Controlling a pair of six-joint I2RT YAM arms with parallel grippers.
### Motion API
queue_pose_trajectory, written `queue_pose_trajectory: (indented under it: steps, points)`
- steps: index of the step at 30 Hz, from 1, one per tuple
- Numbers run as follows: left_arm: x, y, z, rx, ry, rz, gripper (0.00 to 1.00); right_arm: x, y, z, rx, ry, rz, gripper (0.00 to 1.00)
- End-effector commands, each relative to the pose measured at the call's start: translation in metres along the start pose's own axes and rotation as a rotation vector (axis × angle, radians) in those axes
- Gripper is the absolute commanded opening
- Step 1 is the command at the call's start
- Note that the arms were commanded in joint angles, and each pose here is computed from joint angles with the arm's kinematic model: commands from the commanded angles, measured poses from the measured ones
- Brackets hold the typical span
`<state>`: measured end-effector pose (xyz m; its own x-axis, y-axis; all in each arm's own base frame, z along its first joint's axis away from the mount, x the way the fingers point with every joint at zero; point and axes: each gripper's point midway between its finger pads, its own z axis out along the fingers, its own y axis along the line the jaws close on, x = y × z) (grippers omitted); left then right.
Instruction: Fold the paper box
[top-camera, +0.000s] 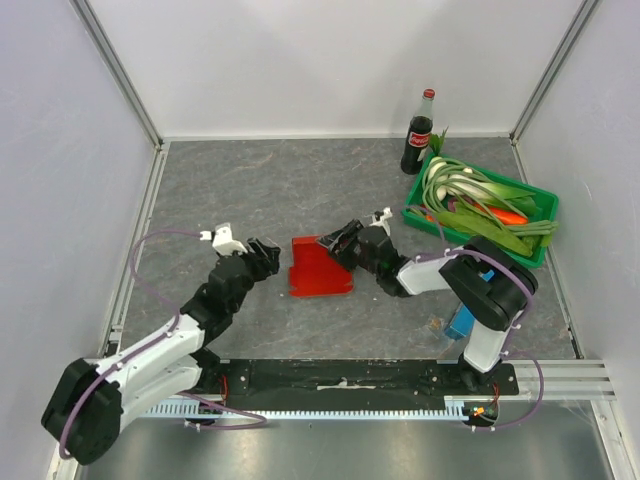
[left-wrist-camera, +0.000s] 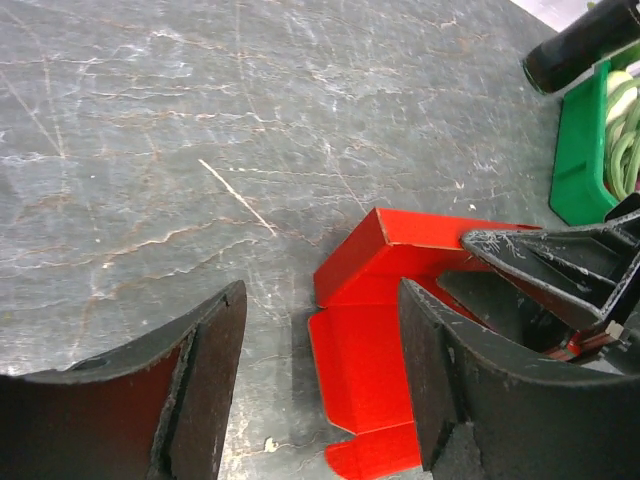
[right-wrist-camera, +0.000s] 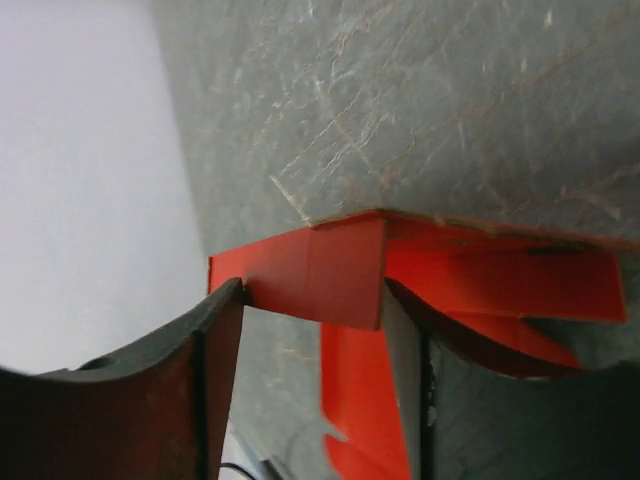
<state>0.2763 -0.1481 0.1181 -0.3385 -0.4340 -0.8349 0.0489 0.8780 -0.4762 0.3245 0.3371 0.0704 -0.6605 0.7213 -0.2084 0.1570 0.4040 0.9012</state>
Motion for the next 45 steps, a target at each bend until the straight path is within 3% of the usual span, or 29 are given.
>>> queue_pose_trajectory:
  steps: [1,2,3,8,11,14,21,27,28,29,31,37,45]
  points:
    - [0.001,-0.002,-0.006,0.035,0.145,-0.091,0.69,-0.006,-0.033,-0.003,0.228,0.123,-0.32,0.73]
    - [-0.004,-0.004,-0.005,0.032,0.16,-0.091,0.69,-0.007,-0.04,-0.008,0.291,0.16,-0.377,0.77]
    - [-0.006,-0.003,-0.004,0.027,0.17,-0.088,0.69,-0.016,-0.014,-0.001,0.257,0.167,-0.414,0.79]
    - [-0.009,-0.019,0.004,0.088,0.284,-0.091,0.7,-0.028,0.016,-0.021,0.208,0.347,-0.709,0.92]
    - [-0.006,-0.026,0.005,0.134,0.322,-0.079,0.69,-0.056,0.035,-0.044,0.247,0.341,-0.927,0.94]
    - [-0.005,-0.027,0.01,0.146,0.337,-0.051,0.69,-0.072,0.042,-0.064,0.256,0.319,-1.021,0.97]
    - [-0.013,-0.054,0.013,0.27,0.342,0.047,0.57,-0.087,0.023,-0.074,0.172,0.33,-1.054,0.97]
    - [0.007,-0.053,0.011,0.117,0.24,0.18,0.5,-0.094,0.034,-0.063,0.034,0.278,-0.934,0.95]
    - [0.006,-0.032,0.013,-0.014,0.158,0.222,0.5,-0.096,0.035,-0.062,0.04,0.265,-0.914,0.95]
    - [0.016,-0.04,0.007,-0.01,0.141,0.247,0.51,-0.098,0.034,-0.061,0.047,0.244,-0.913,0.95]
    - [0.025,-0.019,0.011,-0.12,0.099,0.258,0.5,-0.107,0.038,-0.063,0.067,0.191,-0.915,0.95]
    - [0.041,-0.007,0.028,-0.175,0.063,0.243,0.53,-0.122,0.037,-0.061,0.094,0.149,-0.955,0.95]
    - [0.042,-0.015,0.046,-0.149,0.01,0.305,0.47,-0.125,0.026,-0.055,0.107,0.15,-0.96,0.94]
